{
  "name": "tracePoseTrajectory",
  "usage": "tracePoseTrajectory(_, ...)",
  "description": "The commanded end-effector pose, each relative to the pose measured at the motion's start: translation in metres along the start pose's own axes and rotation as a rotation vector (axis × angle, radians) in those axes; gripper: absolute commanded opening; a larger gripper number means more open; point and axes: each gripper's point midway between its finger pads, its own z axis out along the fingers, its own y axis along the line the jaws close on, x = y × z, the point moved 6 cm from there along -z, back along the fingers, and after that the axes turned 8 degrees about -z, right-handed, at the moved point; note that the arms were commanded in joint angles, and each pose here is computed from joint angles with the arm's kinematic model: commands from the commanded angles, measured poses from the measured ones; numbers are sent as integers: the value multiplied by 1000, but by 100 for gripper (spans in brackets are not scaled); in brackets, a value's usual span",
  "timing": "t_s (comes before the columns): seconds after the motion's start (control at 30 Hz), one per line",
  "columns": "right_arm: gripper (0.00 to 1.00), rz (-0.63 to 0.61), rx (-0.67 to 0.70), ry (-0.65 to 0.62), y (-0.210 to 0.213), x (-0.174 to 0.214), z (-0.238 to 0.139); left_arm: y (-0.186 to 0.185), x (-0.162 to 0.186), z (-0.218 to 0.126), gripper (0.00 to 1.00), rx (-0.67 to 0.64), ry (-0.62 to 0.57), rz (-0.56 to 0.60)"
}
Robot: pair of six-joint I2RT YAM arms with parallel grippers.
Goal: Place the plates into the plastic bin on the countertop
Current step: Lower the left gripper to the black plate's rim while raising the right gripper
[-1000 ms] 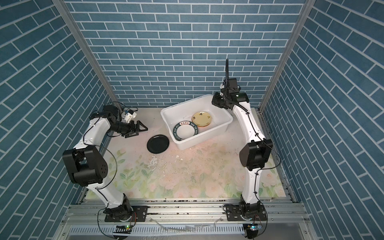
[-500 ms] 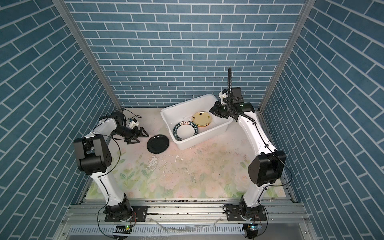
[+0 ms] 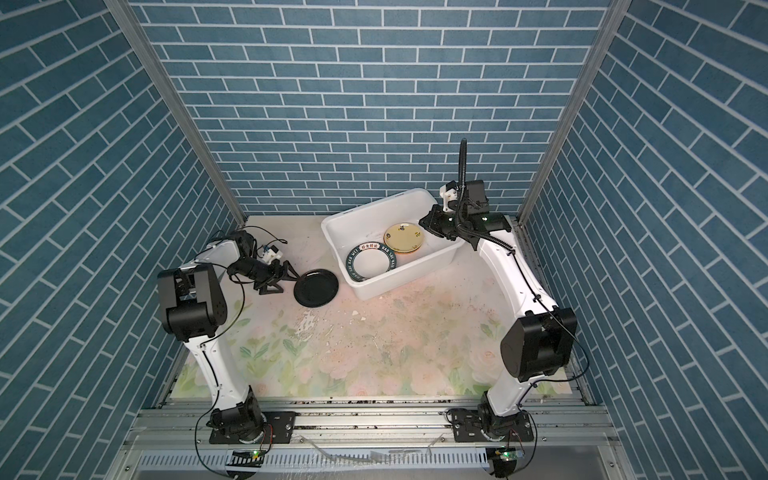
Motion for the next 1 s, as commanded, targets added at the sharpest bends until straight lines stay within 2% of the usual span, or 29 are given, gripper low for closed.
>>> tracePoseTrajectory(0.0, 9, 6, -27, -42, 9, -3, -14, -1, -3, 6, 85, 16, 20, 0)
tracePoseTrajectory(0.53, 8, 26, -27, -42, 6, -6, -7, 2, -8, 30, 76, 16, 73, 2)
tracePoseTrajectory(0.67, 7, 32, -31, -39, 5, -5, -5, 1, -8, 37, 70, 21, 88, 5)
tracePoseTrajectory(0.77, 7, 33, -32, -39, 5, -6, -4, 0, -8, 38, 61, 23, 91, 13)
tracePoseTrajectory(0.97, 6, 38, -33, -39, 4, -5, -2, 2, -6, 45, 55, 25, 110, 9)
